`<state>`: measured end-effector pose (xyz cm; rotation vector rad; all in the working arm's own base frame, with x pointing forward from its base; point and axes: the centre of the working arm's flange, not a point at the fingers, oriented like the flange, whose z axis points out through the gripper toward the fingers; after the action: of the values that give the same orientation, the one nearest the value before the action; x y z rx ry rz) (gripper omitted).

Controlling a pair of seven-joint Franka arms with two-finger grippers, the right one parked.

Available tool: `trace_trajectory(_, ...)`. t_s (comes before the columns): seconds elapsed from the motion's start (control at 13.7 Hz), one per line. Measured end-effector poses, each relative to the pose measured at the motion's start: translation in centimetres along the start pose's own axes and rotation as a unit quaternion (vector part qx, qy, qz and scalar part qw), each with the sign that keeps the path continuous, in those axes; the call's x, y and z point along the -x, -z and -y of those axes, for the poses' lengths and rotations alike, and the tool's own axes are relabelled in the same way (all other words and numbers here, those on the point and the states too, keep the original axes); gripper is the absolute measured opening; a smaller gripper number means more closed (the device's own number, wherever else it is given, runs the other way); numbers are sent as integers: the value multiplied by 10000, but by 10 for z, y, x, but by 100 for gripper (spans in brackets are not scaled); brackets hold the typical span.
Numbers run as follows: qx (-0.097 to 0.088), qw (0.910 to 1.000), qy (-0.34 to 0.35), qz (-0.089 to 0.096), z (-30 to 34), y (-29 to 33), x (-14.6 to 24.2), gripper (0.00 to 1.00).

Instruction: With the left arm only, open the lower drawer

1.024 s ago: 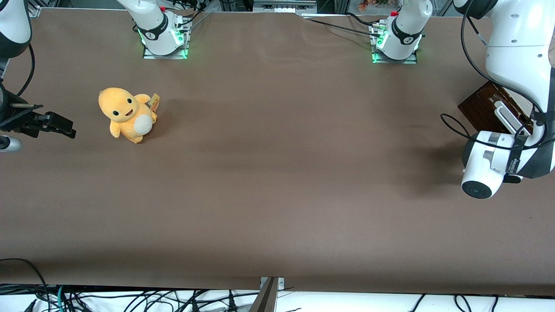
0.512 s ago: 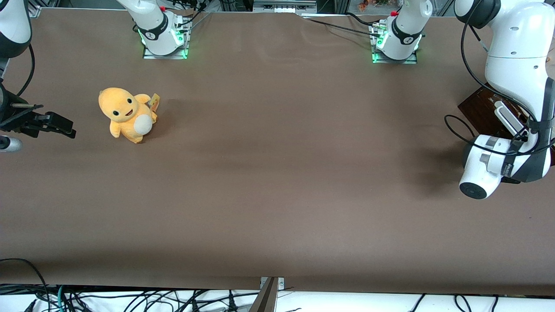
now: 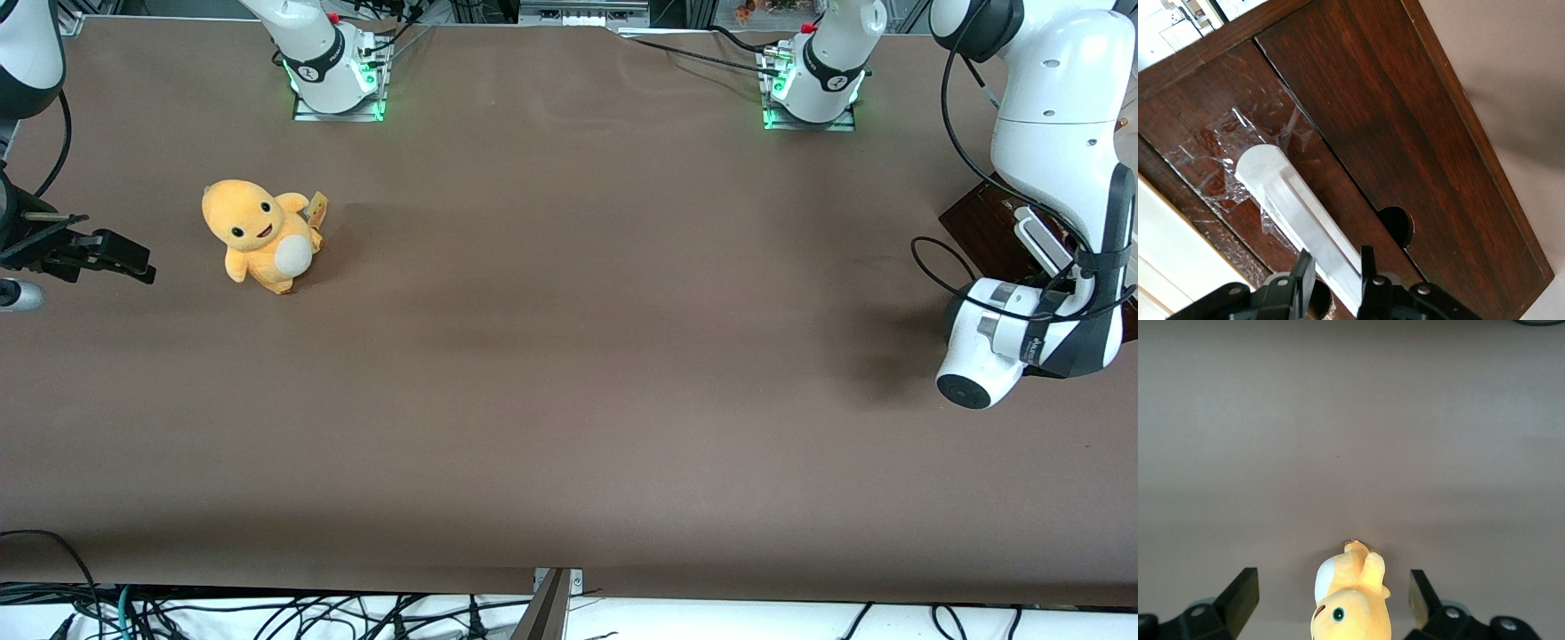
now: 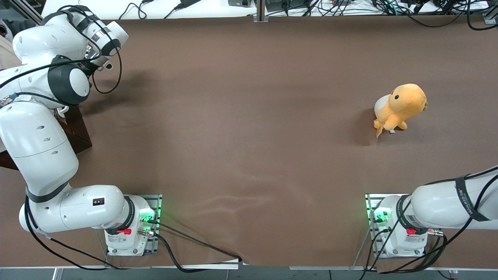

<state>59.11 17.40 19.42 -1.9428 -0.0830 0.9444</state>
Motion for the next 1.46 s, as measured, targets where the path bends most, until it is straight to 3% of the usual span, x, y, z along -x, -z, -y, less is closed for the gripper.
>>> trace_trajectory(0.73,-279,9985,-103,-468,-41,69,20,32)
trace_trajectory(1.1,-294,9983,-98,-498,-44,75,21,32)
trace_trajectory(1.17,-274,9981,-178,-517,-46,79,23,39)
trace_trajectory(1.32,5,9980,-215,-597,-49,98,29,58)
trace_trajectory(1.46,551,9965,-122,-609,-37,123,38,78)
